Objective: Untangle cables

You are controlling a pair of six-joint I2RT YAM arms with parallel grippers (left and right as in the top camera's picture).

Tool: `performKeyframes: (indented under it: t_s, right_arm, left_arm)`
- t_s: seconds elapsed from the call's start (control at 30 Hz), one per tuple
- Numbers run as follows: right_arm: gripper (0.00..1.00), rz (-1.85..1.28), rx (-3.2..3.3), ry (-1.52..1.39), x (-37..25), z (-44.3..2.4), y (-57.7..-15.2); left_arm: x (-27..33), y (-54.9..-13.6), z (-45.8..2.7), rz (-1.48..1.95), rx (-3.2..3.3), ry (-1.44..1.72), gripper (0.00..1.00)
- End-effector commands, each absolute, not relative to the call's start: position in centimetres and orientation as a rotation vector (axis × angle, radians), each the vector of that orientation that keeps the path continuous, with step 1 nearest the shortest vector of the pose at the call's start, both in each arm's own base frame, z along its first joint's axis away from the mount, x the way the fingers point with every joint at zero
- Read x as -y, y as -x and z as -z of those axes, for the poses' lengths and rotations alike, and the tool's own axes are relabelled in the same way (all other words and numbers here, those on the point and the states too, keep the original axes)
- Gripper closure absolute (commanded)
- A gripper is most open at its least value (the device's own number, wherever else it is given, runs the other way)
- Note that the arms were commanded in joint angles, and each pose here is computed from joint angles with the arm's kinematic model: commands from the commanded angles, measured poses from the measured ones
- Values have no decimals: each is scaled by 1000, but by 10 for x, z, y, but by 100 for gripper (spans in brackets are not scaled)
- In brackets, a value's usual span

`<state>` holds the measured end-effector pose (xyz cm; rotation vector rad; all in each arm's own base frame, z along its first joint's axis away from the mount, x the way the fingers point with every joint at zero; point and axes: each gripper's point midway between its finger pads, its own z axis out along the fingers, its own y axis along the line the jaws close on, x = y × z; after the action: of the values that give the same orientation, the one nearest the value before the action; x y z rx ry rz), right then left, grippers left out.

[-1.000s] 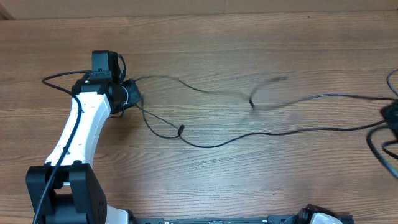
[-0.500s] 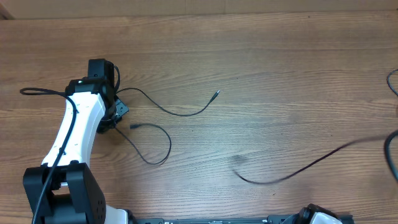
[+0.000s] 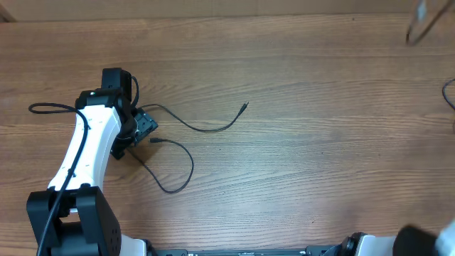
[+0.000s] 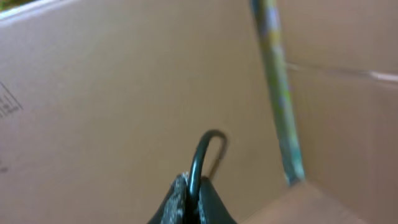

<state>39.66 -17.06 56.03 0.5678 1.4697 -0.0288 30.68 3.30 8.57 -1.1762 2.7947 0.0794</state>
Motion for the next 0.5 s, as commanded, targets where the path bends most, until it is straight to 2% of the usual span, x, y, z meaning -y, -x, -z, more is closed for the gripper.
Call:
performKeyframes:
  t_s: [0.0, 0.13, 0.23, 0.33, 0.47]
  right_arm:
    - [96, 13, -1496, -426, 170, -551, -436]
    - [96, -96, -1509, -357, 168, -530, -479]
    - [96, -115, -1616, -404, 182, -477, -512]
    - [96, -130, -1752, -478, 198, -407, -542]
    - [93, -179, -1985, -598, 210, -291, -571]
  left_arm:
    - [-26, -308, -95, -21, -2792, 1164, 13]
    - [-26, -308, -95, -20, -2792, 1167, 18]
    - [-25, -309, -95, -17, -2791, 1161, 28]
    - [-25, -309, -95, -16, -2790, 1159, 45]
    - [-18, -308, -94, 36, -2808, 1162, 81]
